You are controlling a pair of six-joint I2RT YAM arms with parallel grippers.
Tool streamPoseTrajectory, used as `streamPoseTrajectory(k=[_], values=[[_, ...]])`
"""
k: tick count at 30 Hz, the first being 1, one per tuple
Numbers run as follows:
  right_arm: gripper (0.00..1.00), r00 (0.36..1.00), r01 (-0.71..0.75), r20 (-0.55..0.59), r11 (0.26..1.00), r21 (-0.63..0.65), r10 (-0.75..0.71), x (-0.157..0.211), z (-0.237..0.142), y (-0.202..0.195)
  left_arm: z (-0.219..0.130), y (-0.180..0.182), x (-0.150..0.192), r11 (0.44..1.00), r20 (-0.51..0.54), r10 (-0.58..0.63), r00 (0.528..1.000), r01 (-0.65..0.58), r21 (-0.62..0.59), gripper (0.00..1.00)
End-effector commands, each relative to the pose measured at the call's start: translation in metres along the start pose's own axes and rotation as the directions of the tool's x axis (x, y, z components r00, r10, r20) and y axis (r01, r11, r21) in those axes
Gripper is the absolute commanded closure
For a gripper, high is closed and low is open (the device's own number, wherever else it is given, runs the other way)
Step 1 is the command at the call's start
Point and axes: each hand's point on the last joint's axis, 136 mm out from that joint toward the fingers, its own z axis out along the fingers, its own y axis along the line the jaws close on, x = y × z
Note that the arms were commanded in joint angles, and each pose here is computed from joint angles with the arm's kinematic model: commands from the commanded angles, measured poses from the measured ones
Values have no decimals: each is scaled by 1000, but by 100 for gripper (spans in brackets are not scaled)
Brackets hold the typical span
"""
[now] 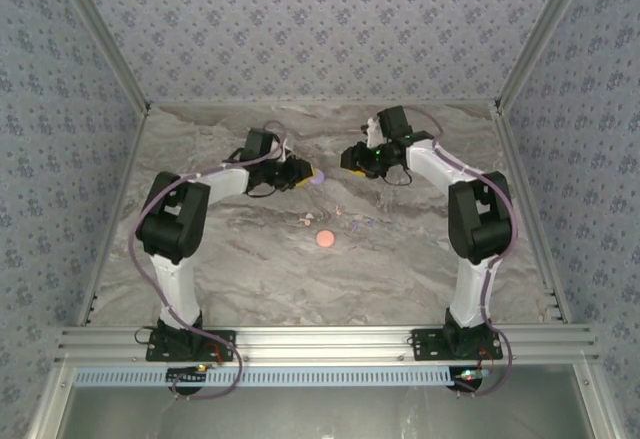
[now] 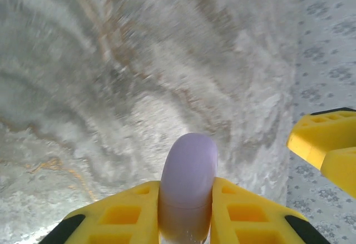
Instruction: Insert wireless bluetooth earbuds into charging case
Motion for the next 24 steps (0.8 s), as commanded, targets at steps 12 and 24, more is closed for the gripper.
streamPoseTrajectory(k=[12, 24], values=[[50, 947, 320, 140, 875, -363, -289, -15, -87, 104, -92, -132, -12, 875, 226, 362, 905, -413, 254, 78], [44, 916, 400, 164, 794, -458, -367, -6, -102, 136, -107, -158, 5, 811, 238, 444, 864, -500, 303, 79]])
